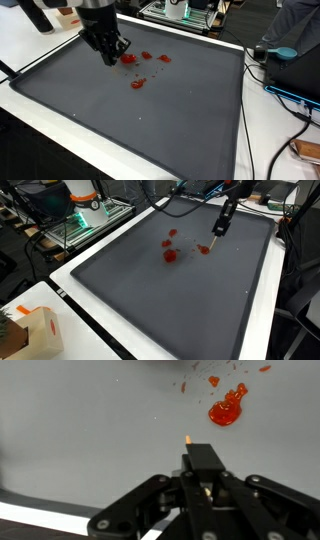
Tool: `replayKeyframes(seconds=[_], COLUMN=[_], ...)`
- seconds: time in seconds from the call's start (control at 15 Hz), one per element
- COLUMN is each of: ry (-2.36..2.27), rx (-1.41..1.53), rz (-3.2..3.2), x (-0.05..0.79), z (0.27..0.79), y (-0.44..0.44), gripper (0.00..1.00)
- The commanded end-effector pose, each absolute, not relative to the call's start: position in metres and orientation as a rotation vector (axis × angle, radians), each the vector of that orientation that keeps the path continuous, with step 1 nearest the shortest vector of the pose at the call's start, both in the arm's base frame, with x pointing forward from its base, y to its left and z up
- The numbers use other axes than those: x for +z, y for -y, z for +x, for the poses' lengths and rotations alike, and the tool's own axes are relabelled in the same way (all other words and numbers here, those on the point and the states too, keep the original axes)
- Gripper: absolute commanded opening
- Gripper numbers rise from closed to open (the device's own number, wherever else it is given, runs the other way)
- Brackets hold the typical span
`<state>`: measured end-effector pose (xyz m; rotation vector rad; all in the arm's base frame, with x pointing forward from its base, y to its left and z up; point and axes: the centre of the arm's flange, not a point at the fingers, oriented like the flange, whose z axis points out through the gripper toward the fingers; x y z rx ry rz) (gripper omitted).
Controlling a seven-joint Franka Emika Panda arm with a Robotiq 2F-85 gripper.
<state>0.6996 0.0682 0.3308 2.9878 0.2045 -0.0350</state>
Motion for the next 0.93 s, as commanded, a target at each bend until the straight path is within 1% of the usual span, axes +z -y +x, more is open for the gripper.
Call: replayKeyframes(seconds=[0.0, 0.4, 0.87], ry=[0.026, 0.307, 0.467], rx=[-0.036, -0.052, -0.068], rz=[2.925, 2.779, 2.604], x=[0.322, 0.305, 0.283], z=[0.698, 0.694, 0.686], y=[-0.074, -0.087, -0.108], gripper=[0.03, 0.03, 0.03])
